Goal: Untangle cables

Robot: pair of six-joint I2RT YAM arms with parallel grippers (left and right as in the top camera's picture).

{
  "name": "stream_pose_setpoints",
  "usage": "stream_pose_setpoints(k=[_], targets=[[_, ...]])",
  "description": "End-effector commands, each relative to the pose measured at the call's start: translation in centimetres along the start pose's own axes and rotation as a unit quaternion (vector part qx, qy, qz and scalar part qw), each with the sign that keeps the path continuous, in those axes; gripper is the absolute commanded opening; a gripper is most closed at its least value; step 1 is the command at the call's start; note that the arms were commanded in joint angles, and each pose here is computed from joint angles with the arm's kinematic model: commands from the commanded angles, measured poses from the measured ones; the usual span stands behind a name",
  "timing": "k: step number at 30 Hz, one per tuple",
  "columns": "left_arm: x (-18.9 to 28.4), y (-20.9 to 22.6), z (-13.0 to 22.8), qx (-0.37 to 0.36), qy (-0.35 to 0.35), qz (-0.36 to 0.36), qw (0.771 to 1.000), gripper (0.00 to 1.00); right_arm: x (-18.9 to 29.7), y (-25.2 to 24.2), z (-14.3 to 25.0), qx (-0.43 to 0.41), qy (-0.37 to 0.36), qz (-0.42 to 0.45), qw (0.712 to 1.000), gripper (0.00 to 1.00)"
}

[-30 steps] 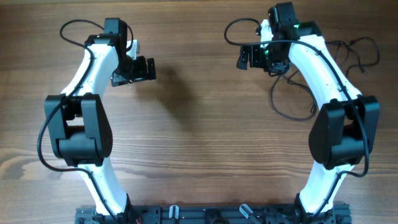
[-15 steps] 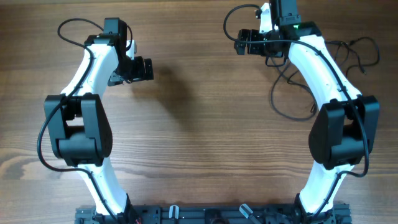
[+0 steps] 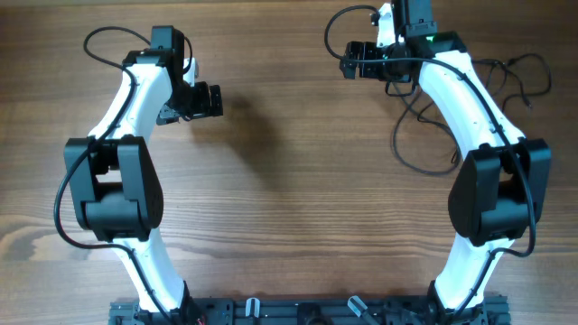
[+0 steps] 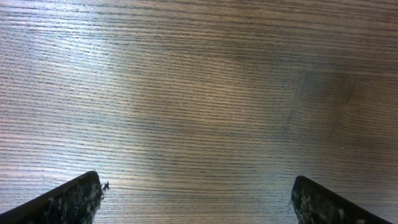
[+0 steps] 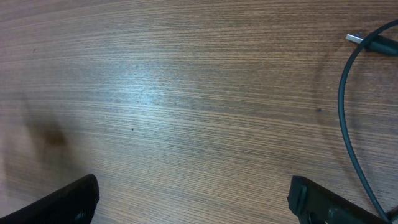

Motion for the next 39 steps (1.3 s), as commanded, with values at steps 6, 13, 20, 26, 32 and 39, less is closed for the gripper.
stream_pose_setpoints(k=[6, 13, 20, 26, 32, 39], targets=[[-0.3, 0.3, 0.3, 0.0, 0.004, -0.01, 1.0, 1.0, -0.5, -0.3, 0.4, -0.003, 0.005, 0.007, 1.0, 1.0], [-0.3, 0.3, 0.3, 0.0, 0.004, -0.01, 1.0, 1.0, -0.5, -0.3, 0.4, -0.003, 0.005, 0.007, 1.0, 1.0], [-0.3, 0.3, 0.3, 0.0, 0.004, -0.01, 1.0, 1.0, -0.5, -0.3, 0.4, -0.003, 0.005, 0.007, 1.0, 1.0], [-0.3, 0.3, 0.3, 0.0, 0.004, -0.01, 1.0, 1.0, -0.5, -0.3, 0.4, -0.003, 0.005, 0.007, 1.0, 0.99], [-0.3, 0.3, 0.3, 0.0, 0.003, -0.01, 1.0, 1.0, -0.3, -0.2, 0.2, -0.002, 0.002, 0.007, 1.0, 1.0], [-0.3, 0.3, 0.3, 0.0, 0.003, -0.01, 1.0, 1.0, 3.8, 0.9, -1.9, 0.01, -0.045, 0.007, 0.999, 1.0]])
Point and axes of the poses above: each gripper's point midway between its finger pads, its own x axis back along the fingers, its own y axis along the line the jaws close on, z = x × y, the point moved 1 cm from there along x, back along the fingers, and after that the axes turned 12 degrees about x, right-handed, at the moved point
